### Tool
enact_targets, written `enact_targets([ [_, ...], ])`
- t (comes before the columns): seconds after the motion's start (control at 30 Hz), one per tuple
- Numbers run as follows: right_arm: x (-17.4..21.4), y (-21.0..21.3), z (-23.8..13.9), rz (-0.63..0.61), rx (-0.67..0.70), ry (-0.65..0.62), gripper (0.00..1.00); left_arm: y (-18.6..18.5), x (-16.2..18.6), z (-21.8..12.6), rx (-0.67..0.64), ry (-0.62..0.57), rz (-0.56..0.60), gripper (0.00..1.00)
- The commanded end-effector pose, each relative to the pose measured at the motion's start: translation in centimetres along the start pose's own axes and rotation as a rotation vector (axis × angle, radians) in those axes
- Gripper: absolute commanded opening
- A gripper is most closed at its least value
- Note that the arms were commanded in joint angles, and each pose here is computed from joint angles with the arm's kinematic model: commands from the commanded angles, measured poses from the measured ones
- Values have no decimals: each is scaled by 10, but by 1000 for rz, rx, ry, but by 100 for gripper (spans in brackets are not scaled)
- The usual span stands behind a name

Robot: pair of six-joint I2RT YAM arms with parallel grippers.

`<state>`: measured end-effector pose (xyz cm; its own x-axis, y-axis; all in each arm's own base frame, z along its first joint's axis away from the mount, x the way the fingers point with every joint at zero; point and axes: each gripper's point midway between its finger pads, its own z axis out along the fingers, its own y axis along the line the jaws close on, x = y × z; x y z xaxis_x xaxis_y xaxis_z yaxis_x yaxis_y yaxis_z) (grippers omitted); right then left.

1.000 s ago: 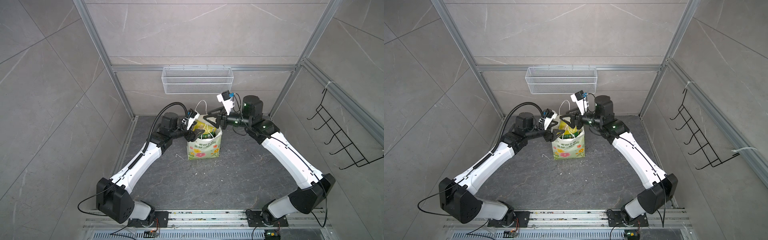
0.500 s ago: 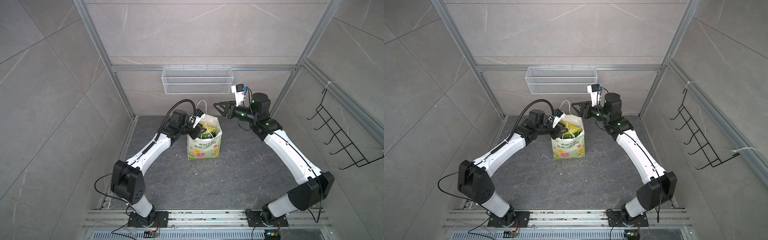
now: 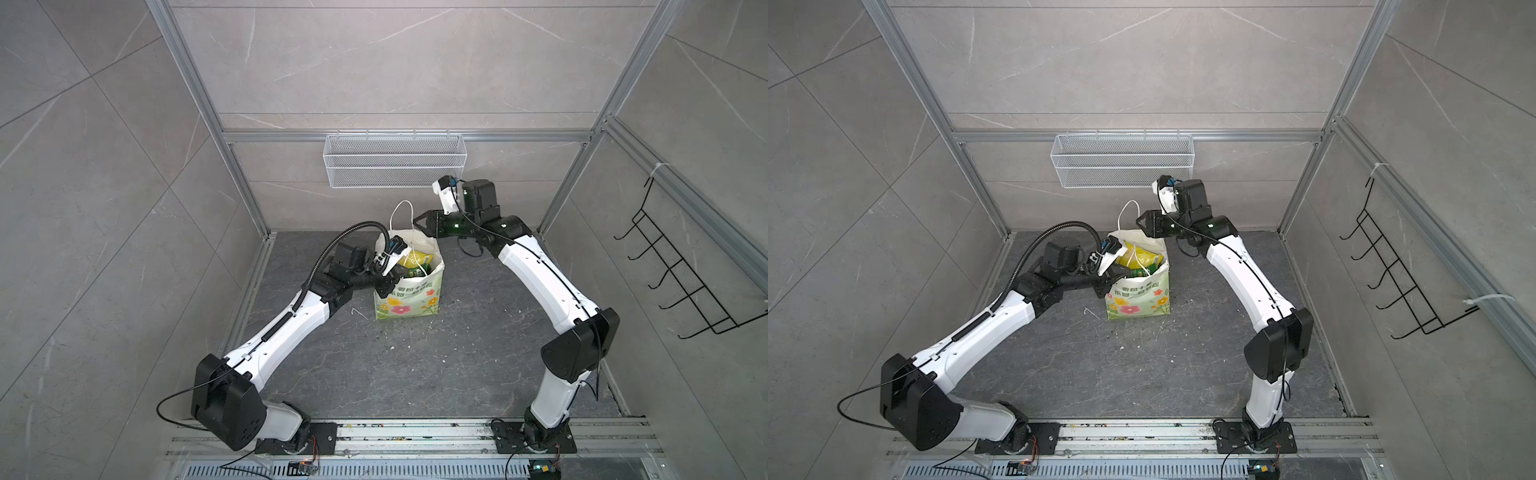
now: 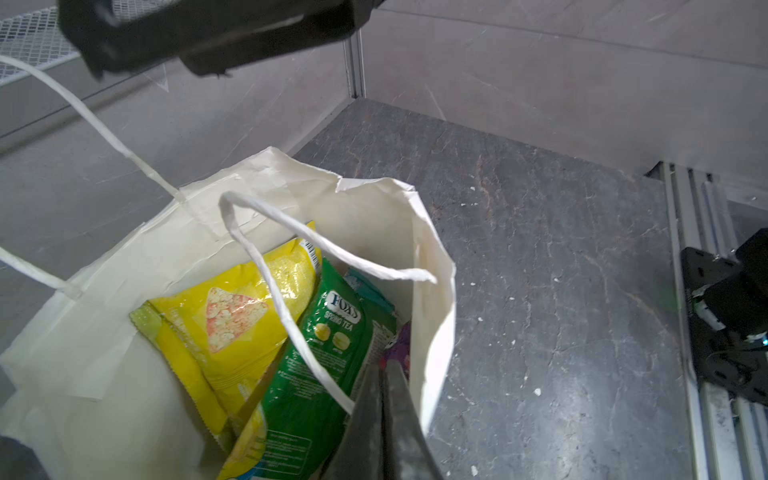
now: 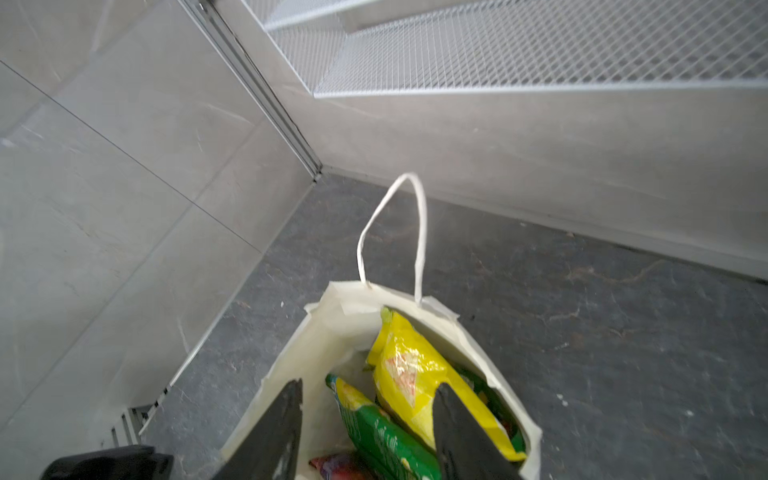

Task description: Take the snacks out of the paper bag

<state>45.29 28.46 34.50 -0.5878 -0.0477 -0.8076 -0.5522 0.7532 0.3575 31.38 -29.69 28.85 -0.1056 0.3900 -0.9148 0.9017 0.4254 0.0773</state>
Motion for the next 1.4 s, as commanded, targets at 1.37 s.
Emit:
enact_targets([
  [1.37, 79, -7, 97, -37, 375, 328, 70, 22, 13, -61, -374, -176, 69, 12],
])
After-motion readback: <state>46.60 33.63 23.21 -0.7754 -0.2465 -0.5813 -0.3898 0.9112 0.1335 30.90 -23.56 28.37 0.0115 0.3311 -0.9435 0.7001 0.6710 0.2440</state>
